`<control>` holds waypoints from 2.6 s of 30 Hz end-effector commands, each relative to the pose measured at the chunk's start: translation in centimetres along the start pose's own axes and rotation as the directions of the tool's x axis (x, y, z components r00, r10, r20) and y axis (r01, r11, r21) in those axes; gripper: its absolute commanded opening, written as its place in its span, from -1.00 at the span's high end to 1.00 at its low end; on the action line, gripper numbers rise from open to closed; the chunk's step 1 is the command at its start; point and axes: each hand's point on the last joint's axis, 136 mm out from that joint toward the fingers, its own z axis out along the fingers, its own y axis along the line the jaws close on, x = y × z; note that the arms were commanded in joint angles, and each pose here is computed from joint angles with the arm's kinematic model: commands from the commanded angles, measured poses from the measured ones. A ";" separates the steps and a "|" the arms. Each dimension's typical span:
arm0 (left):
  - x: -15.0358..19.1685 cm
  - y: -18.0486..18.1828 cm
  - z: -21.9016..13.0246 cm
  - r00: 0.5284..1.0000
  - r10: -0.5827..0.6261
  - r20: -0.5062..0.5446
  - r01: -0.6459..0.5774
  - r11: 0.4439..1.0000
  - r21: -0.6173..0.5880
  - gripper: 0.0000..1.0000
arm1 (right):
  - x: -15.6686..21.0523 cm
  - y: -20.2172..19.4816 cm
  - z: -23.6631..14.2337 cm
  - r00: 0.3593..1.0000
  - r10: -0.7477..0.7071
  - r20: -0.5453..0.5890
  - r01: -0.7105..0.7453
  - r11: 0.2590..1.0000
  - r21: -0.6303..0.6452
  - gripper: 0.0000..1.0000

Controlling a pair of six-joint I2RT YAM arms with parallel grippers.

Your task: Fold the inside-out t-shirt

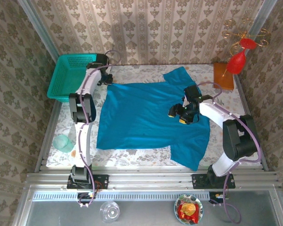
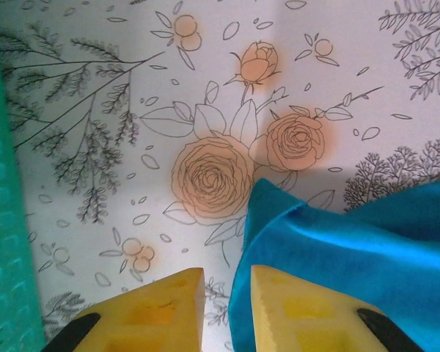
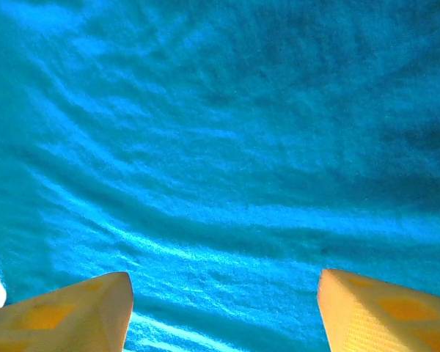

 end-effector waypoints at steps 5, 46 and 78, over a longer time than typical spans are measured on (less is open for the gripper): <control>0.0 -1.3 0.0 0.997 0.072 -0.012 -0.071 0.996 0.055 0.47 | 1.1 0.0 -0.3 1.000 0.009 -0.008 -0.009 0.999 0.033 -0.38; -3.2 2.1 -2.9 0.881 -0.473 -0.003 0.446 0.827 0.341 0.76 | 2.1 -1.9 3.6 0.998 0.049 -0.031 -0.046 0.994 0.099 -0.36; 9.3 -0.2 -0.1 0.923 -0.266 -0.277 0.279 0.960 0.009 0.74 | -0.9 -7.5 -2.5 0.985 0.161 0.062 -0.166 0.982 0.087 -0.39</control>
